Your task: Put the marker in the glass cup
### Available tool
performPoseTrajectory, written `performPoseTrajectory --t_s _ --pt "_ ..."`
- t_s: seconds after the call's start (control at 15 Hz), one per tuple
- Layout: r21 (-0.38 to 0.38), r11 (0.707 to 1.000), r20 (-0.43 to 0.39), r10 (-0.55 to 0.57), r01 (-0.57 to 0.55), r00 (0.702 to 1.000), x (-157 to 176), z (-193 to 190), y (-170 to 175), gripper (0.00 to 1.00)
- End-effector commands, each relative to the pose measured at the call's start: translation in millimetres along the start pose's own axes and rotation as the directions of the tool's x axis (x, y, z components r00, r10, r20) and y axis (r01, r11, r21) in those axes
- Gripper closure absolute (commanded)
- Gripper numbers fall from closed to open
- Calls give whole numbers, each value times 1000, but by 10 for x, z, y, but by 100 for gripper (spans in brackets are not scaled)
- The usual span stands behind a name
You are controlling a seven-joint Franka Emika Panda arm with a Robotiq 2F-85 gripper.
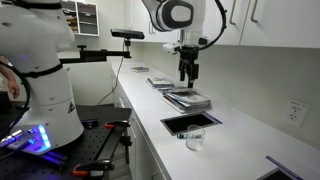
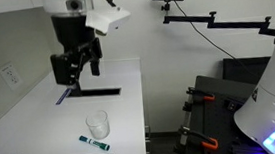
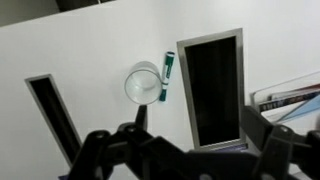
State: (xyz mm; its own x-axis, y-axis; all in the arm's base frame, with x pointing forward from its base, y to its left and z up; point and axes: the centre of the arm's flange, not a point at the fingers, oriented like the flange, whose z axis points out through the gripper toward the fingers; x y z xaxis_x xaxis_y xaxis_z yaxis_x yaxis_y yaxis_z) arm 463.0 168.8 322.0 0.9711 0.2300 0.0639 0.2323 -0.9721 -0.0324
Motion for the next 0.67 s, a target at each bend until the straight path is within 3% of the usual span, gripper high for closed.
performPoseTrajectory --t_s 0.0,0.27,0.33,0.47,0.53,0.6 --pt "-26 995 28 -100 101 995 441 535 -194 0" --pt "-47 986 92 -156 160 984 790 1157 -290 0" --pt "-40 968 95 -244 248 965 850 1273 -290 0" --pt "-74 946 109 -306 315 946 973 1416 -315 0" --pt "-50 966 100 -248 254 963 786 1380 -272 0" --pt "-56 960 95 -268 274 959 812 1445 -282 0"
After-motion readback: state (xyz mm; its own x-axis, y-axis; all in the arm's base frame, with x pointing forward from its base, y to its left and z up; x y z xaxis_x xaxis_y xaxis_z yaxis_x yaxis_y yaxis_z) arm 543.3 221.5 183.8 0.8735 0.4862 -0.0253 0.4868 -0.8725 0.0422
